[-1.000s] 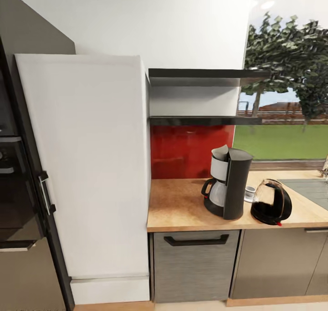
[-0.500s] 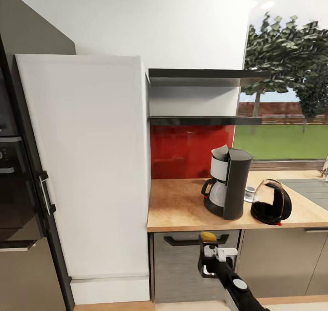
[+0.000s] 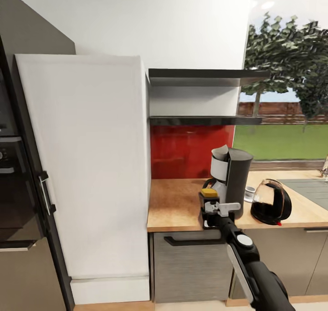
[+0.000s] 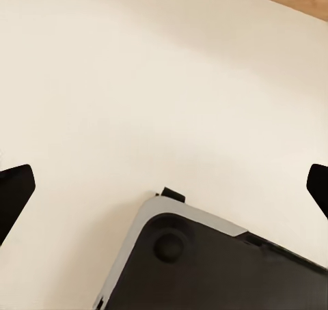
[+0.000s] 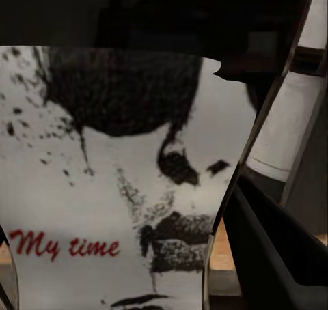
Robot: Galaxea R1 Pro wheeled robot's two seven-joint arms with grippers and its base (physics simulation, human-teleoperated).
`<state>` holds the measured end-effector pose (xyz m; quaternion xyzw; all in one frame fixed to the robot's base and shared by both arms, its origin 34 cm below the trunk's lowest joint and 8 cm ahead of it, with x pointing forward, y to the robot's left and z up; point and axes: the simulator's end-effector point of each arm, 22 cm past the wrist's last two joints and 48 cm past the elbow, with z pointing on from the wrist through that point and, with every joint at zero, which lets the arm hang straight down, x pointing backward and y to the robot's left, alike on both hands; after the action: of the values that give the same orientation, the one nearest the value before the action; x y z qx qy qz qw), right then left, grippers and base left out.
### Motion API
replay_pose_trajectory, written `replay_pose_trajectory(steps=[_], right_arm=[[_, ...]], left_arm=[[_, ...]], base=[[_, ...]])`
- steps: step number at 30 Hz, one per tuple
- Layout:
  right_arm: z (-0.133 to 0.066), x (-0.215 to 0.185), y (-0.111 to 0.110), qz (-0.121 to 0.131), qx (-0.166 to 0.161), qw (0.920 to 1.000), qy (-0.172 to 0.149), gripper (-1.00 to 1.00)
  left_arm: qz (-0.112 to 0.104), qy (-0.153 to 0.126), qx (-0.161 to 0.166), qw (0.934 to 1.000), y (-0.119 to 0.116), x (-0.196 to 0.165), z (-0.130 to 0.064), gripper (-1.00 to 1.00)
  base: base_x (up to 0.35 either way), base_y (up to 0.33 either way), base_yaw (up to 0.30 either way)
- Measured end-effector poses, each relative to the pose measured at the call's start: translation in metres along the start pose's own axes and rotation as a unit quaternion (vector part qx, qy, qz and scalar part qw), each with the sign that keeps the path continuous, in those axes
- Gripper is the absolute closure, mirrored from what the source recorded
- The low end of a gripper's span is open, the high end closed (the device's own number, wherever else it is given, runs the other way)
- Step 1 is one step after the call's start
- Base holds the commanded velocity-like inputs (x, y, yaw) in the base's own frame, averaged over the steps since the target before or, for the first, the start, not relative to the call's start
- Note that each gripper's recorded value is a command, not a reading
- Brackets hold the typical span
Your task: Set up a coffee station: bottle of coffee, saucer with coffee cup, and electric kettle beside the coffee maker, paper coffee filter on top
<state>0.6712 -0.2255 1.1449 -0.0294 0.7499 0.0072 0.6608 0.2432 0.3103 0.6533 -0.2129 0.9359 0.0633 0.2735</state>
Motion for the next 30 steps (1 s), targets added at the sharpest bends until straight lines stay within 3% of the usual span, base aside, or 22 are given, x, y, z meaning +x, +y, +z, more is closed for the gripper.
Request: replay_pose_trajectory(steps=[2,4,6,8,10,13,20,30], right_arm=[[-0.002,-0.009,0.002,0.000,-0.003,1.0000,-0.006,1.00],[-0.003,-0.010,0.004,0.002,-0.007,1.0000,-0.005,1.00],[0.003,0.020,0.007,0.002,-0.015,0.9997,0.018,1.00],[0.008,0.038,0.008,0.003,-0.018,0.9996,0.023,1.00],[0.023,0.065,0.012,0.004,-0.025,0.9994,0.025,1.00],[0.039,0.067,0.011,0.002,-0.026,0.9996,0.007,1.00],[0.040,0.066,0.012,0.001,-0.027,0.9996,0.003,1.00],[0.041,0.068,0.013,0.002,-0.027,0.9996,0.005,1.00]], left_arm=[[-0.016,-0.001,-0.008,0.9998,0.004,-0.001,0.000,-1.00],[-0.046,0.002,-0.019,0.9987,0.009,0.000,0.000,-1.00],[-0.062,0.012,-0.022,0.9978,0.010,0.004,0.001,-1.00],[-0.061,0.015,-0.021,0.9978,0.009,0.005,0.001,-1.00],[-0.045,0.019,-0.013,0.9987,0.004,0.006,0.001,-1.00],[-0.039,0.020,-0.010,0.9990,0.003,0.007,0.001,-1.00],[-0.038,0.021,-0.010,0.9990,0.004,0.008,0.000,-1.00],[-0.037,0.021,-0.010,0.9990,0.004,0.008,0.000,-1.00]], base=[[0.000,0.000,0.000],[0.000,0.000,0.000],[0.000,0.000,0.000],[0.000,0.000,0.000],[0.000,0.000,0.000],[0.023,0.000,0.000],[0.146,0.000,0.000],[0.311,0.000,0.000]])
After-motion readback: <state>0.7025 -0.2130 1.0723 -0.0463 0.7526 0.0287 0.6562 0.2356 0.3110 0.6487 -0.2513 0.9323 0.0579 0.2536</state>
